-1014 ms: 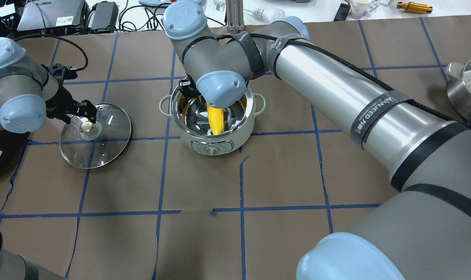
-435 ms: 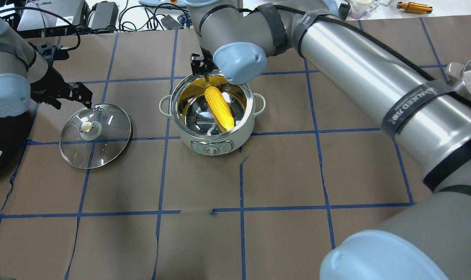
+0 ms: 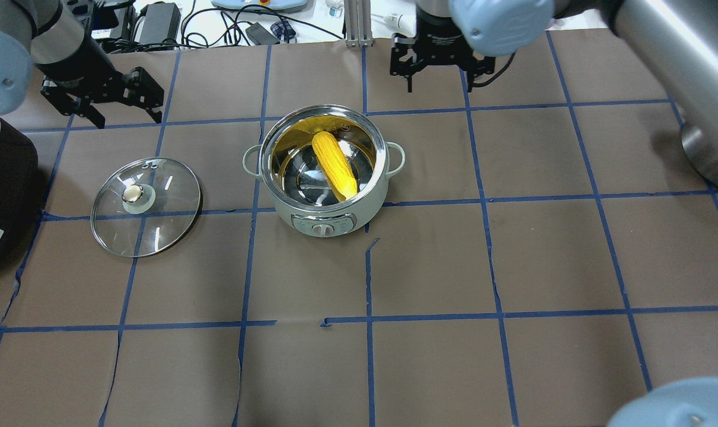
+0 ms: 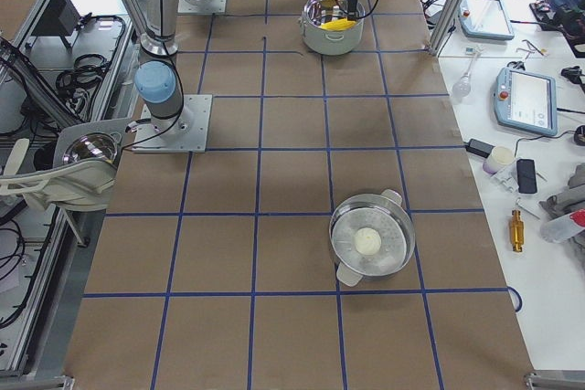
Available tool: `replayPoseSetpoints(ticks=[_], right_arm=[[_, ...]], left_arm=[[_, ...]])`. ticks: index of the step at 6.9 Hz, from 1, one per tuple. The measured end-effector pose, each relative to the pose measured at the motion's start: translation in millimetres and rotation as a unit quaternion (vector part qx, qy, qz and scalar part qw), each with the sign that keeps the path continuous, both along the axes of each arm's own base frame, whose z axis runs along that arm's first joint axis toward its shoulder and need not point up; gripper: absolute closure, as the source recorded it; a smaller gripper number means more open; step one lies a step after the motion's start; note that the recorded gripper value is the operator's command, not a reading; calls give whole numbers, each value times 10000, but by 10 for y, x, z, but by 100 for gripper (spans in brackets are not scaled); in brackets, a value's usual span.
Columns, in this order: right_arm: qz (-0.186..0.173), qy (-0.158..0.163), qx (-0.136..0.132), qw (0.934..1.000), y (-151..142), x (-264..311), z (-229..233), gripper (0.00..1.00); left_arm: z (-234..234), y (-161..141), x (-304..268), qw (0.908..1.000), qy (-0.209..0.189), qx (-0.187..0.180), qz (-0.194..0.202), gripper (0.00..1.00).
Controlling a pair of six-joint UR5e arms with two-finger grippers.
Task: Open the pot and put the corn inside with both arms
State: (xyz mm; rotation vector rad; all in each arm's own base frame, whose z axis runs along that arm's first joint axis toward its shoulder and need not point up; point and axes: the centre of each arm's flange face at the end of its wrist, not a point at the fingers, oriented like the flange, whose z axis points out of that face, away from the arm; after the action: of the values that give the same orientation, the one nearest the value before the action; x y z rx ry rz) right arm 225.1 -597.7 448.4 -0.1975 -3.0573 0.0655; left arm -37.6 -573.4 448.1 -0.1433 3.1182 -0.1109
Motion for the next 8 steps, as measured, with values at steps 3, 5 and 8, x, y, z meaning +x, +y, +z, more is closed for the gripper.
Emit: replayPoseSetpoints(ticks=[3, 5, 8], right_arm=[[355, 10, 362, 9987, 614, -889, 146, 0], [378, -160, 314, 9987, 797, -950, 256, 0], [348, -316, 303, 9984, 944, -975, 386, 0]], left_arm=[[631, 523, -971, 9998, -18, -120, -186, 0], [845, 779, -1236, 9985, -175, -301, -428, 0], [894, 816, -1243, 9977, -168, -421, -494, 0]])
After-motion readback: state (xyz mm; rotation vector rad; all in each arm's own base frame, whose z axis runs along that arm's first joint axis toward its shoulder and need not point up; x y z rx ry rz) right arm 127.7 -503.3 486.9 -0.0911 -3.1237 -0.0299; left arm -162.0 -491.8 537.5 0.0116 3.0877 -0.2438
